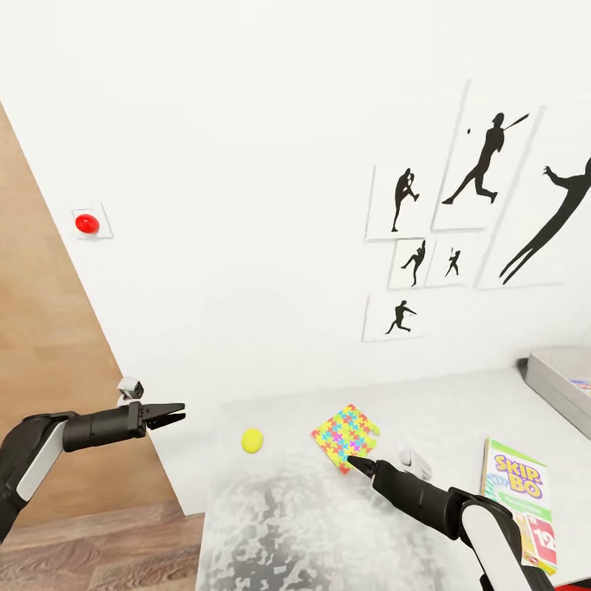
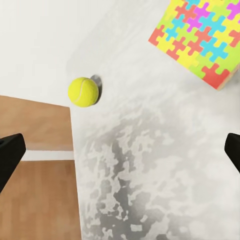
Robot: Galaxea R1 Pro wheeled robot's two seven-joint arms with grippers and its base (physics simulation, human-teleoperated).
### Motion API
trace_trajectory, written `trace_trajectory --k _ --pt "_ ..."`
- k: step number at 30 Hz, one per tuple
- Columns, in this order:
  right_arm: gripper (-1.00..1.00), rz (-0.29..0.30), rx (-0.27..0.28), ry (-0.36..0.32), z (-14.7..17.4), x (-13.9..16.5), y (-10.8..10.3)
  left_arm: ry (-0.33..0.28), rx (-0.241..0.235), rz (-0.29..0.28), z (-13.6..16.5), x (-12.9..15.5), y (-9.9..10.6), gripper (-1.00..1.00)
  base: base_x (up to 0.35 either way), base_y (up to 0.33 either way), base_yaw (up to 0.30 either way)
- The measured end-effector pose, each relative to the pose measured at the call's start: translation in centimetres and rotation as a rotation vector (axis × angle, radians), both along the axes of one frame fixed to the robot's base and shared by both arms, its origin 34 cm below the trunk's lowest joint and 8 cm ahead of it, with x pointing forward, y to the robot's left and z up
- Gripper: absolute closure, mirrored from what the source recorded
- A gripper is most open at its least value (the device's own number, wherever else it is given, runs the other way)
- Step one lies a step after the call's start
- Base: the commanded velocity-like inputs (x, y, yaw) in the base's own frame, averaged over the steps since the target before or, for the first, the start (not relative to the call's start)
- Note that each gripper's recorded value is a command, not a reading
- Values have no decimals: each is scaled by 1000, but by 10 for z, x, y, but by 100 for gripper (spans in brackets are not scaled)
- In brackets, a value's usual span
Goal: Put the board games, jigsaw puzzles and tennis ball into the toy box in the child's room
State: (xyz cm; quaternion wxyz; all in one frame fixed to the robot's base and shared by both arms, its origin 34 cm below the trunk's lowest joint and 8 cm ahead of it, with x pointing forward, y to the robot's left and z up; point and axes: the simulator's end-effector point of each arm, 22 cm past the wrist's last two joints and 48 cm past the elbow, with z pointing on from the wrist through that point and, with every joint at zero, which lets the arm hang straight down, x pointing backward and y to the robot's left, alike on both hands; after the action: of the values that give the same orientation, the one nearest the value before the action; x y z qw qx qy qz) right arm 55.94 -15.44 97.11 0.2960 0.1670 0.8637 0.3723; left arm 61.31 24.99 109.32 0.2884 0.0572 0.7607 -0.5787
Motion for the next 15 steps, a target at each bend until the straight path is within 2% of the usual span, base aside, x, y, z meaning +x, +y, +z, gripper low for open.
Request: trace_trajectory --k 15 --pt "-100 -4 0 -1 0 1 -2 0 1 0 0 0 0 -100 0 0 0"
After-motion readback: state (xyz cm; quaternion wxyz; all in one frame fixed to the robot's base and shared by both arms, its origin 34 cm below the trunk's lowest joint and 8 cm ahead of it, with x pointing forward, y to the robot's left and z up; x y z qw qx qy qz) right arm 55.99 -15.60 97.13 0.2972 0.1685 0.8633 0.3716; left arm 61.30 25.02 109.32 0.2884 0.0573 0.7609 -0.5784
